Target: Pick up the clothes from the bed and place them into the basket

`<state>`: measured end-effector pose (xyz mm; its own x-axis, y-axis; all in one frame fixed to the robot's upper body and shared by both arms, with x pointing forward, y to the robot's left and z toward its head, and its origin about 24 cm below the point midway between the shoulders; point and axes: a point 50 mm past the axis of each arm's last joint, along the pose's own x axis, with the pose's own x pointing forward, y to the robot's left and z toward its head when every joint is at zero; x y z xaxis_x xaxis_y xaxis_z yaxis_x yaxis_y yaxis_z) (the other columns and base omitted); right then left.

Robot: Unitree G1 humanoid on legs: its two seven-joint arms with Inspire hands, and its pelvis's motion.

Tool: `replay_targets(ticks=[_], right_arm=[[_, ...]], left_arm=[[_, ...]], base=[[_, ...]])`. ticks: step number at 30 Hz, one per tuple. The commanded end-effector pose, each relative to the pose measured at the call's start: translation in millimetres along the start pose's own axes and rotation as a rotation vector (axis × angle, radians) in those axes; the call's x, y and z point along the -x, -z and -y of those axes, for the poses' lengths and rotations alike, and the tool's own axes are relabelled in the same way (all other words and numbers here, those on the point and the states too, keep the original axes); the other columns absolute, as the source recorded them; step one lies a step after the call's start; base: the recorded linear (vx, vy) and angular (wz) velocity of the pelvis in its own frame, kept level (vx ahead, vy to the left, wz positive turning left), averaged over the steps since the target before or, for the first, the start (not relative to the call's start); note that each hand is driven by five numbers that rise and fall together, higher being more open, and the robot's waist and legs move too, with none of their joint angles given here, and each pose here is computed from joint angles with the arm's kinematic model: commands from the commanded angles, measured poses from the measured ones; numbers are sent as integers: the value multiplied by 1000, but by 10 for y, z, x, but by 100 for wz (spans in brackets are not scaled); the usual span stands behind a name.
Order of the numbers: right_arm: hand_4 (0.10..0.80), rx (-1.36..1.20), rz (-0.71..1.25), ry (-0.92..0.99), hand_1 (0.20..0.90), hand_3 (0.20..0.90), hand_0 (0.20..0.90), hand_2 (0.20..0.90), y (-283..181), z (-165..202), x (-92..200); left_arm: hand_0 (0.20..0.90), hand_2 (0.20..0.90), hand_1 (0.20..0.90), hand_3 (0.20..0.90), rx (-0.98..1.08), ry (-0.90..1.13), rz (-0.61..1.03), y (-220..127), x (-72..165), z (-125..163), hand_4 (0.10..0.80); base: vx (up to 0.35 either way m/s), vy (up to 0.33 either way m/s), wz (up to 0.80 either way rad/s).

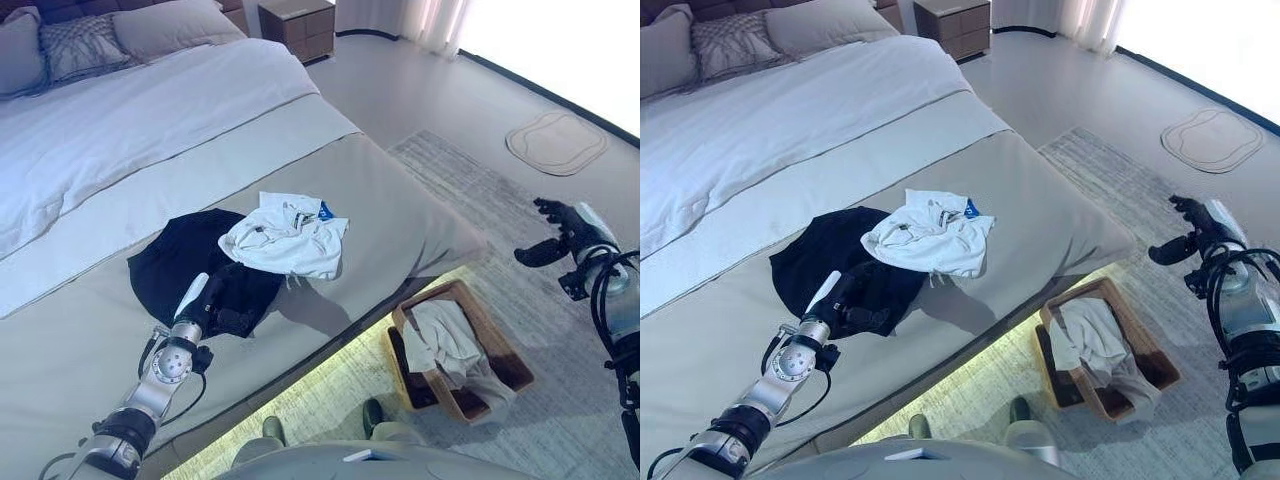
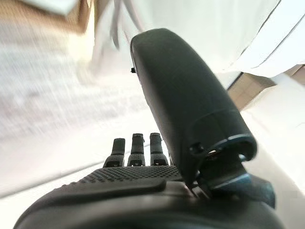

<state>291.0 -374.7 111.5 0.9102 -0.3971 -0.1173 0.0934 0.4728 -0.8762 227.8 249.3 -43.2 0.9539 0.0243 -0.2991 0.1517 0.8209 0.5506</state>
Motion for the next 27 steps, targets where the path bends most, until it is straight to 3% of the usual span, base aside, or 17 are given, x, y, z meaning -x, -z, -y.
replay_targets(ticks=[1,10,18,27], right_arm=[[800,118,270,253,900,900,900,900,-731,590,-95],[800,217,385,221,900,900,900,900,-1282,543,-154],[800,195,408,243,900,900,900,900,-1689,645,-259],[800,158,384,320,900,900,900,900,-1945,775,-303]], left_arm=[[900,900,900,900,-24,-118,146,-271,-74,-282,800],[900,900,900,900,-35,-93,165,-295,-39,-294,800],[900,900,900,900,-50,-136,266,-610,-167,-412,800],[900,900,900,900,-43,-228,298,-629,-80,-501,800]], base=[[69,-17,21],[42,-10,26],[-137,30,40],[-119,20,25]])
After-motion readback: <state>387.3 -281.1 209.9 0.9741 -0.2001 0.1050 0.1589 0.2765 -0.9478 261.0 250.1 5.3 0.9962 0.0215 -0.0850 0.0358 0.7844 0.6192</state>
